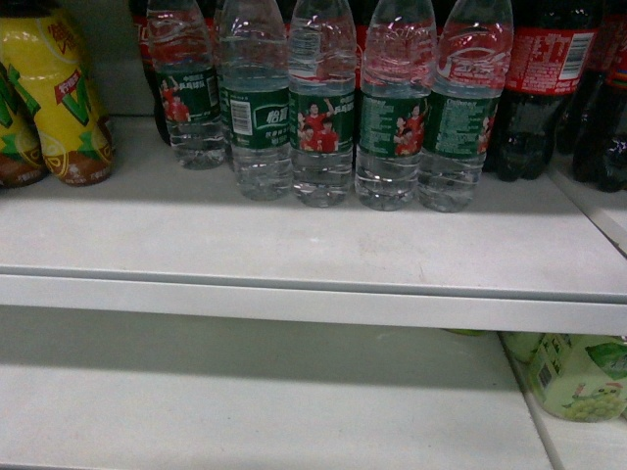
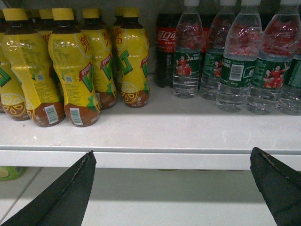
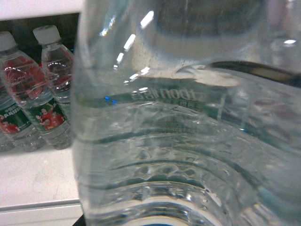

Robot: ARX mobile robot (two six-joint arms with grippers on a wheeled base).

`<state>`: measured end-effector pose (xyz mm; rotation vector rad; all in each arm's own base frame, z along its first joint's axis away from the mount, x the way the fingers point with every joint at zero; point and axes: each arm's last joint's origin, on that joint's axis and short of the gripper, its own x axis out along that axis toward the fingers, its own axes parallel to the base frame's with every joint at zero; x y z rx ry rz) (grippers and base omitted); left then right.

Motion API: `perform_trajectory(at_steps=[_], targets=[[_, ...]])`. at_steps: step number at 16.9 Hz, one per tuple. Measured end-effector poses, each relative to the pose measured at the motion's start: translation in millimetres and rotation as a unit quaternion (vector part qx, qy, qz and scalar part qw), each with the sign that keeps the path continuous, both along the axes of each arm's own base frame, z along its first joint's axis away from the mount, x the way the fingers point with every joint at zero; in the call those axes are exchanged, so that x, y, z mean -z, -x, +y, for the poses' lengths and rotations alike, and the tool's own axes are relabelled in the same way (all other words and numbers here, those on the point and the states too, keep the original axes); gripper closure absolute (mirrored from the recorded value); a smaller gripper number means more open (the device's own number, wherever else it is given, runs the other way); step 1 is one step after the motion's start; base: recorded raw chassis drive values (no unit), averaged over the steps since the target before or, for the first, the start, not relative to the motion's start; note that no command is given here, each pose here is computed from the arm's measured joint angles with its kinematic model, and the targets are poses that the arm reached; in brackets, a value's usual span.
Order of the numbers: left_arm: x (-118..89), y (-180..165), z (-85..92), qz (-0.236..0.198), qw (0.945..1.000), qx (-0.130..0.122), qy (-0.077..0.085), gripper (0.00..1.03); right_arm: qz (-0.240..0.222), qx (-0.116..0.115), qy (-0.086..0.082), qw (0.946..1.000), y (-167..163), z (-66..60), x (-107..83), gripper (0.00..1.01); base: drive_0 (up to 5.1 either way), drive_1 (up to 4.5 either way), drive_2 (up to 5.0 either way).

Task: Move water from second to third shelf

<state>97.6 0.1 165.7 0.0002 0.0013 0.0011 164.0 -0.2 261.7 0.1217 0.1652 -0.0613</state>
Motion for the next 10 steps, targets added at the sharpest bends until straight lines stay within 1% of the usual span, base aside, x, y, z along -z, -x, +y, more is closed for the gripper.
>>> perform_trajectory(at_steps=[1,4,8,10], targets=[[0.0,0.0,0.0,0.000,1.0000,0.000,0.000,0.05,-0.005,0.003,0.000,1.0000,1.9,-0.5,-1.5,0.59,0.0,0.00,0.0],[0.0,0.0,0.0,0.000,1.0000,0.000,0.000,0.05,-0.018,-0.021,-0.004,0.9996,7.9,5.1,-5.6,0.59,0.0,0.00,0.0],[0.0,0.0,0.0,0.000,1.0000,0.000,0.000,0.05,-0.017,-0.013,-0.003,0.9998,8.5,4.4,-5.6,0.59,0.0,0.00,0.0],[0.0,0.0,0.0,0.000,1.0000,0.000,0.000,0.05,-0.016,-0.013,-0.003,0.9998,8.6,4.5,-5.2,0.59,0.0,0.00,0.0]])
